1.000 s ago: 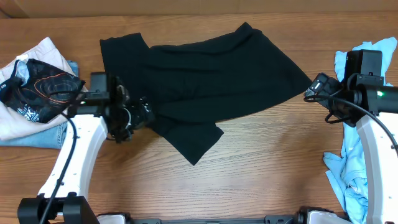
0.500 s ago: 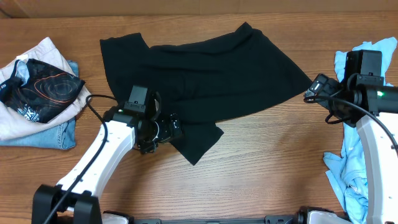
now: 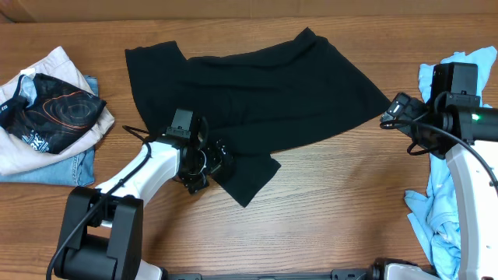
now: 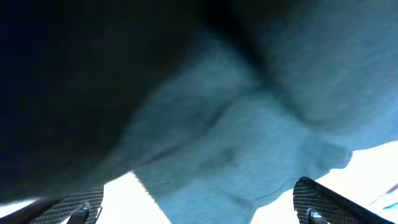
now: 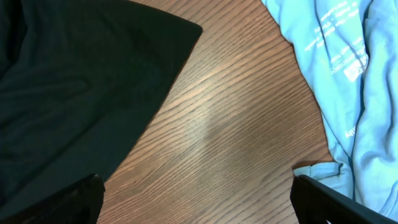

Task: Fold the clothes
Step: 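Grasp the T-shirt's lower-left corner with the left gripper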

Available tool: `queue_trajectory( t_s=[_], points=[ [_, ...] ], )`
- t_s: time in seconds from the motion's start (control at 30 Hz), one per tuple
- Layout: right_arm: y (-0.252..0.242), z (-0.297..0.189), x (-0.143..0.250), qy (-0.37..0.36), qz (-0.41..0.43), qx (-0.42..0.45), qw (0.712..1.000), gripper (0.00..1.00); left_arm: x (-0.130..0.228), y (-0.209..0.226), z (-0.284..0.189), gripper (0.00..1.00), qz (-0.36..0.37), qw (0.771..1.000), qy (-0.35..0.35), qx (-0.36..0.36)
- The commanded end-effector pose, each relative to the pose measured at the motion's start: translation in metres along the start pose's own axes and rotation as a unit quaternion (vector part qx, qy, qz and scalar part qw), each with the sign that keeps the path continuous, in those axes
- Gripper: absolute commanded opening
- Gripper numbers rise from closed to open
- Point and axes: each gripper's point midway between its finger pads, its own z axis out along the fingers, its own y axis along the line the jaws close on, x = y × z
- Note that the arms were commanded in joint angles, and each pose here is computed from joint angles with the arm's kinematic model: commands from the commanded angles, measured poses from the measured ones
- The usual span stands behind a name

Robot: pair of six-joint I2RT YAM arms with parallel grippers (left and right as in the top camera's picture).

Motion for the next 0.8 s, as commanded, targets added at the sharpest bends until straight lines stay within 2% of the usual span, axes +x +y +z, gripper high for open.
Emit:
queue_trajectory(
  t_s=[0.0, 0.03, 0.07, 0.1, 0.23, 0.3, 0.37, 0.43, 0.5, 0.67, 0.77],
  points=[
    [0.001, -0.008, -0.007, -0.014, 0.0, -0.004, 1.0, 1.0, 0.0, 0.0, 0.009, 0.95, -0.029, 1.0, 0.005, 0.002],
    [0.001, -0.008, -0.007, -0.014, 0.0, -0.004, 1.0, 1.0, -0.002, -0.002, 0.009, 0.77, -0.029, 1.0, 0.001, 0.006],
    [0.001, -0.008, -0.007, -0.014, 0.0, -0.004, 1.0, 1.0, -0.003, -0.002, 0.009, 0.67, -0.03, 1.0, -0.001, 0.006],
    [0.001, -0.008, -0.007, -0.014, 0.0, -0.004, 1.0, 1.0, -0.003, -0.003, 0.01, 0.64, -0.03, 1.0, -0.001, 0.007],
    [0.001, -0.008, -0.006, -0.013, 0.0, -0.003, 1.0, 1.0, -0.003, -0.002, 0.011, 0.63, -0.034, 0.999, 0.001, 0.005],
    [0.001, -0.008, -0.006, -0.013, 0.0, -0.003, 1.0, 1.0, -0.003, -0.003, 0.011, 0.52, -0.031, 0.999, 0.0, 0.006],
    [0.001, -0.008, -0.006, -0.013, 0.0, -0.003, 1.0, 1.0, -0.003, -0.004, 0.011, 0.33, -0.029, 1.0, -0.001, 0.007],
    [0.001, -0.008, -0.006, -0.013, 0.0, -0.003, 1.0, 1.0, -0.003, -0.005, 0.011, 0.22, -0.025, 1.0, -0.001, 0.009],
    [0.001, -0.008, -0.006, -0.013, 0.0, -0.003, 1.0, 1.0, -0.004, -0.006, 0.01, 0.17, -0.016, 1.0, -0.002, 0.01],
    [0.001, -0.008, -0.006, -0.013, 0.0, -0.003, 1.0, 1.0, -0.005, -0.012, 0.002, 0.15, 0.004, 1.0, -0.013, 0.019],
    [0.001, -0.008, -0.006, -0.013, 0.0, -0.003, 1.0, 1.0, -0.007, -0.01, -0.009, 0.09, 0.012, 0.999, -0.034, 0.01]
  ],
)
